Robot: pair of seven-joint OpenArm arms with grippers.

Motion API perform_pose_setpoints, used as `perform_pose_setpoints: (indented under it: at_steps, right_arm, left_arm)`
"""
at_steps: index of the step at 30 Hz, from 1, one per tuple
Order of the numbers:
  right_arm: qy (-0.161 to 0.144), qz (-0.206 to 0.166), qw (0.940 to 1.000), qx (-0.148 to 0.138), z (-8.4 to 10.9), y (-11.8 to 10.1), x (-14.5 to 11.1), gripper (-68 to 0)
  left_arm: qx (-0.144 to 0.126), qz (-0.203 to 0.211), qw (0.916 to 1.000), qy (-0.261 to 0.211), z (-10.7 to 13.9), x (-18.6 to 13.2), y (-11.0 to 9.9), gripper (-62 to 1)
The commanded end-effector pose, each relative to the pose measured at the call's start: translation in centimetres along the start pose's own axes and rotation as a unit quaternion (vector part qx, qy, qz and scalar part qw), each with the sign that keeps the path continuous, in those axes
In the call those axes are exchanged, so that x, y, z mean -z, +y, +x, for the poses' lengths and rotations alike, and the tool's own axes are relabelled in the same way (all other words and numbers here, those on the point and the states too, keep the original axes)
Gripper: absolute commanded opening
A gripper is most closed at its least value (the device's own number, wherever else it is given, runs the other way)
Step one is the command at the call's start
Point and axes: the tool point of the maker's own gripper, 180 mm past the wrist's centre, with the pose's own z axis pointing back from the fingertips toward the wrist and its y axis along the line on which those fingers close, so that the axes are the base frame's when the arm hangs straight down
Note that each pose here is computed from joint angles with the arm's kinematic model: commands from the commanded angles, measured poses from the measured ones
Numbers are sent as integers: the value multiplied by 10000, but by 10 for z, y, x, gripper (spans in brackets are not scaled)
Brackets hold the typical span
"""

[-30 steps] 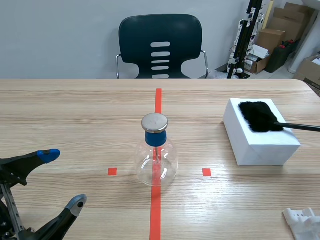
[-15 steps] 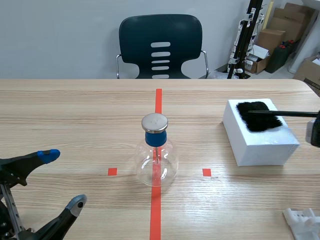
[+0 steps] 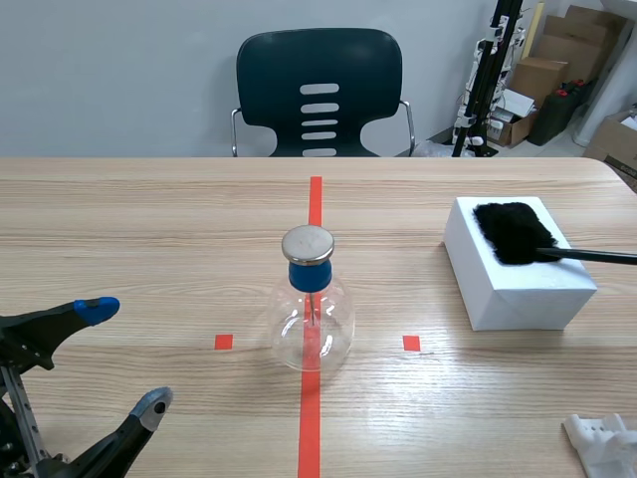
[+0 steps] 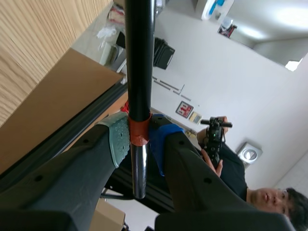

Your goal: Do the electroscope experiment. rub the rod on the fur

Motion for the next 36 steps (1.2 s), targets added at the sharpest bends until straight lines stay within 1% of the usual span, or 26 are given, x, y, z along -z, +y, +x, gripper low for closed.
perform_pose_setpoints:
  at_steps: [1,6,9,11,14,17,21,25,28,30,33,36]
  right_arm:
    - [25,-230,9997,-60,-3,-19,6,-671]
    - [97,-264,9995,162,6,-33,14,-671]
    - [18,-222,9995,241,19,-38,19,-671]
    - [-17,-201,9996,218,27,-38,21,-671]
    - [-36,-83,9998,174,33,-30,25,-671]
    - [19,-29,9998,176,31,-25,25,-671]
    - [99,-54,9998,135,20,-23,24,-671]
    - [196,-28,9998,44,6,-13,19,-671]
    - [241,27,9997,60,1,-8,17,-671]
    - [257,-3,9996,96,1,-11,18,-671]
    - [333,-89,9991,242,4,-22,22,-671]
    - [364,-12,9987,354,10,-29,28,-671]
  left_arm:
    - [9,-2,9999,-166,7,3,1,14]
    - [9,-2,9999,-165,7,3,1,14]
    - [9,-2,9999,-166,7,3,1,14]
    - [9,-2,9999,-166,7,3,1,14]
    - [9,0,9999,-167,7,3,1,14]
    - [9,-2,9999,-166,7,3,1,14]
    - [10,-1,9999,-164,7,3,1,14]
    - [10,-1,9999,-164,7,3,1,14]
    - [11,-3,9999,-163,7,3,1,14]
    - [11,-3,9999,-163,7,3,1,14]
    - [9,-2,9999,-165,7,3,1,14]
    - [9,-2,9999,-165,7,3,1,14]
